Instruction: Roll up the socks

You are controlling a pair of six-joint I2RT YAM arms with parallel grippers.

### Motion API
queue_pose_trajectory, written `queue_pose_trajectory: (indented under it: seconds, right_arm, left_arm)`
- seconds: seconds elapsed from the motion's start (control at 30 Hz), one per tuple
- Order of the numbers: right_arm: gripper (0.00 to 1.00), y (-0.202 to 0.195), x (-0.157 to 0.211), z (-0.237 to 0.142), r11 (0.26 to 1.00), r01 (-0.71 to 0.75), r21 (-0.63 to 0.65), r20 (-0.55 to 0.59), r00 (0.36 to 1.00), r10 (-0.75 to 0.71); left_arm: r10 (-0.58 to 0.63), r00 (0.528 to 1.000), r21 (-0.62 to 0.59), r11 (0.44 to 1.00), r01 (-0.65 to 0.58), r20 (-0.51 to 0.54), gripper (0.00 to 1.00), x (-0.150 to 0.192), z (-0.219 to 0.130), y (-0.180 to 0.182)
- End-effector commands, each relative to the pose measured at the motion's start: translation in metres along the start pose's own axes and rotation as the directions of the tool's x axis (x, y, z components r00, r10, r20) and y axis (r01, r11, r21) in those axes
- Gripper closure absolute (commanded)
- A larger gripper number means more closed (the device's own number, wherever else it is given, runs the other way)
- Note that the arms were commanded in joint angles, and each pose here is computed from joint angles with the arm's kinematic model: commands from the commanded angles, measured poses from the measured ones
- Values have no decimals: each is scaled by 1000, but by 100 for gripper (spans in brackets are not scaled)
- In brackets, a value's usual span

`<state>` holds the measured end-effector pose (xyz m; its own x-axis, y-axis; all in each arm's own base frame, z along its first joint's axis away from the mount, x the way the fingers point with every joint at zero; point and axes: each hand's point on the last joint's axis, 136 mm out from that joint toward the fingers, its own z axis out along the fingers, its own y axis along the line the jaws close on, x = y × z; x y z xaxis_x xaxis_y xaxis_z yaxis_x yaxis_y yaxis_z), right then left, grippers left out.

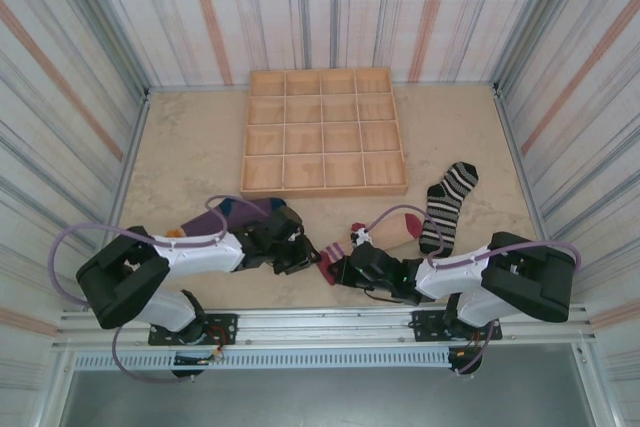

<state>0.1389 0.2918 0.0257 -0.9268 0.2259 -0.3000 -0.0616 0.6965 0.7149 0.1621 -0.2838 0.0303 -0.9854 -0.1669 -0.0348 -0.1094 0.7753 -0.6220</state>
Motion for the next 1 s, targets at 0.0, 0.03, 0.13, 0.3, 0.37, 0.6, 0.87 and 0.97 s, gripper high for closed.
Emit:
queue_pose_trajectory:
  seconds: [0.0,0.03,0.13,0.3,0.37,0.6,0.87,0.97]
  right_arm:
    - [100,-34,7,0,994,-17,105,-19,1000,19]
    - [100,-34,7,0,994,-17,105,-18,1000,20]
    - [100,-35,8,1,994,-20,105,-20,1000,23]
    - [100,-37,7,2,994,-30,102,-15,999,32]
    - [100,-37,7,2,994,-31,101,-13,999,33]
    - [100,-33,4,4,996,17,86,-29,999,-14]
    - [74,17,-11,15,960,278,23,-71,958,-276]
    - [59,39,-17,16,925,380,16,-71,923,-378]
  left_arm:
    - [-2,1000,13,1000,2,20,61,-4,4,-8]
    - [-5,1000,9,1000,5,16,61,-3,6,-7]
    - [-15,1000,6,1000,15,20,62,-3,9,-4]
    - [-22,1000,-11,1000,22,20,64,-2,13,1]
    - [-34,999,-30,999,34,15,68,0,17,7]
    - [-54,998,-107,993,58,33,85,-4,15,26]
    - [-95,994,-139,985,103,62,100,-32,-17,48]
    - [-129,989,-162,977,139,73,100,-34,-36,64]
